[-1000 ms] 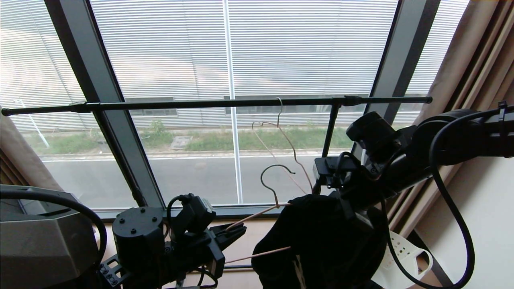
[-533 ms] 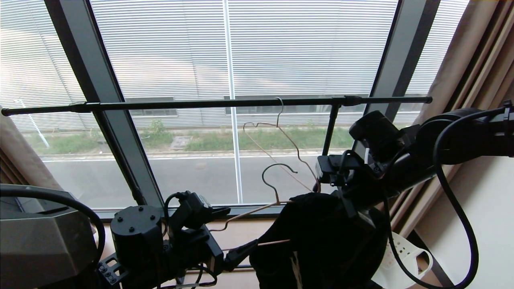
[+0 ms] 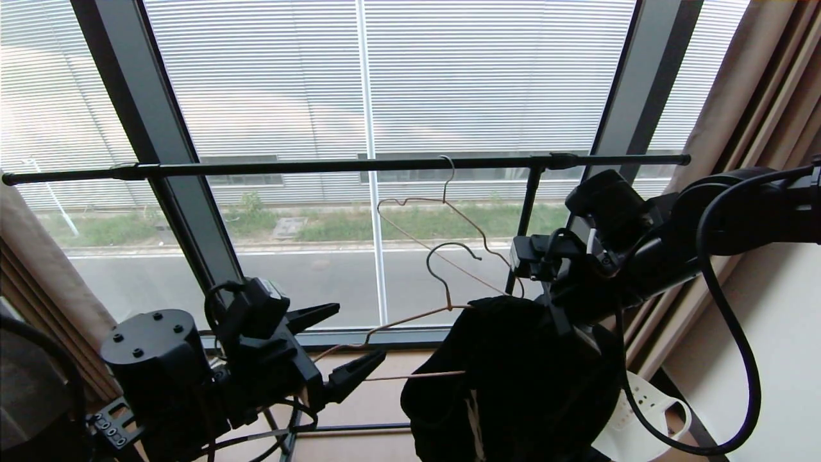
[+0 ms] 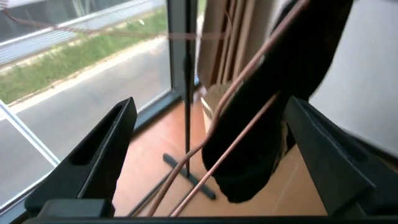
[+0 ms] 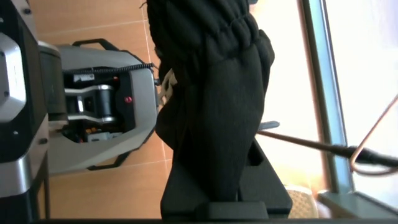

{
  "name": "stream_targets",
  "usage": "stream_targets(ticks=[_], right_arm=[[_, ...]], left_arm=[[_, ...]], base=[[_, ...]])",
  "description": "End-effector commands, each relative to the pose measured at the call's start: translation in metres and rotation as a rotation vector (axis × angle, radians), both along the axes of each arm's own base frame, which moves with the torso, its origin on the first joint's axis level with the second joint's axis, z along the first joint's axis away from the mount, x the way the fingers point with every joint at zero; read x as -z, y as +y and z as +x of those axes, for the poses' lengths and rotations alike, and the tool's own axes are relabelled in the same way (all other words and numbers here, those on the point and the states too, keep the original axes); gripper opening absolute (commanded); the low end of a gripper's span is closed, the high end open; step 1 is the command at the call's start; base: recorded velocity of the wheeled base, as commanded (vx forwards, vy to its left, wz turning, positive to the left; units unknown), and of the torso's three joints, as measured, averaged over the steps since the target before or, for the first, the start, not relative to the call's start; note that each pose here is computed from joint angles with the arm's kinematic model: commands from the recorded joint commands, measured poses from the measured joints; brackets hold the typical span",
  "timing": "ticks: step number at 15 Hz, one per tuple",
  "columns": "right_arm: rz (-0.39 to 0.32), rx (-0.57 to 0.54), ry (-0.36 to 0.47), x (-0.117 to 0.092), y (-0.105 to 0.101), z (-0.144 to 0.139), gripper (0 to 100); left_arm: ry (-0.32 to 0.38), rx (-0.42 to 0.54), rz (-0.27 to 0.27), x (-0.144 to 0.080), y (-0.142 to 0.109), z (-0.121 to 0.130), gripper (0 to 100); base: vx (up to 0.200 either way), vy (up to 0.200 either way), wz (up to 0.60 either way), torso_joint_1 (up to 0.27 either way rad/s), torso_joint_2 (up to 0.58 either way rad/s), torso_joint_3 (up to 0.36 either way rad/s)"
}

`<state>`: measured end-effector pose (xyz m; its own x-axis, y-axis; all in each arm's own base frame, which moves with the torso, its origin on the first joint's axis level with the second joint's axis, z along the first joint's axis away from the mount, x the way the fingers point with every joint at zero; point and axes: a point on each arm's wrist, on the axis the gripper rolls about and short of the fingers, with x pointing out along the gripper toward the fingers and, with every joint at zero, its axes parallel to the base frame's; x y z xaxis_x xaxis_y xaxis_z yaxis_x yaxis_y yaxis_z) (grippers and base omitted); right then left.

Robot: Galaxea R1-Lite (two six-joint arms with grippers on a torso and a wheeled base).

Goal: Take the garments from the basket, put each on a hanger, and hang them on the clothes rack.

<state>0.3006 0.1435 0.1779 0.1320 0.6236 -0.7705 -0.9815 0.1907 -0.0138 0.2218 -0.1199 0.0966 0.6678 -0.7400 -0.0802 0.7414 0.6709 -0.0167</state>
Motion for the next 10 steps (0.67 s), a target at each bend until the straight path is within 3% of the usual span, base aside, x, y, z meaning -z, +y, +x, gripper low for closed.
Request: stream_targets(ticks=[1, 4, 7, 8, 10], right_arm=[[0.012, 0.027, -0.004, -0.007, -0.004, -0.002, 0], [0.021, 0.049, -0.003, -0.012, -0.007, -0.005, 0], [0.03, 0.087, 0.013, -0.013, -0.013, -0.003, 0], [0.043, 0.101, 0.027, -0.015, -0.015, -0.005, 0], [0.088, 0.086, 0.04, -0.021, -0.018, -0.013, 0]], left_arm=[[-0.028, -0.058, -0.061, -0.021, 0.017, -0.005, 100], [0.06, -0.138, -0.113, -0.027, 0.039, -0.012, 100], [0.2, -0.157, -0.168, -0.017, 0.043, -0.021, 100], [0.303, -0.154, -0.212, -0.009, 0.044, -0.026, 100], [0.458, -0.134, -0.223, 0.01, 0.045, -0.032, 100]], base=[[0.0, 0.0, 0.0, 0.0, 0.0, 0.0], [0.0, 0.0, 0.0, 0.0, 0.0, 0.0], [0.0, 0.0, 0.0, 0.0, 0.0, 0.0], [0.0, 0.0, 0.0, 0.0, 0.0, 0.0], [0.0, 0.0, 0.0, 0.0, 0.0, 0.0]])
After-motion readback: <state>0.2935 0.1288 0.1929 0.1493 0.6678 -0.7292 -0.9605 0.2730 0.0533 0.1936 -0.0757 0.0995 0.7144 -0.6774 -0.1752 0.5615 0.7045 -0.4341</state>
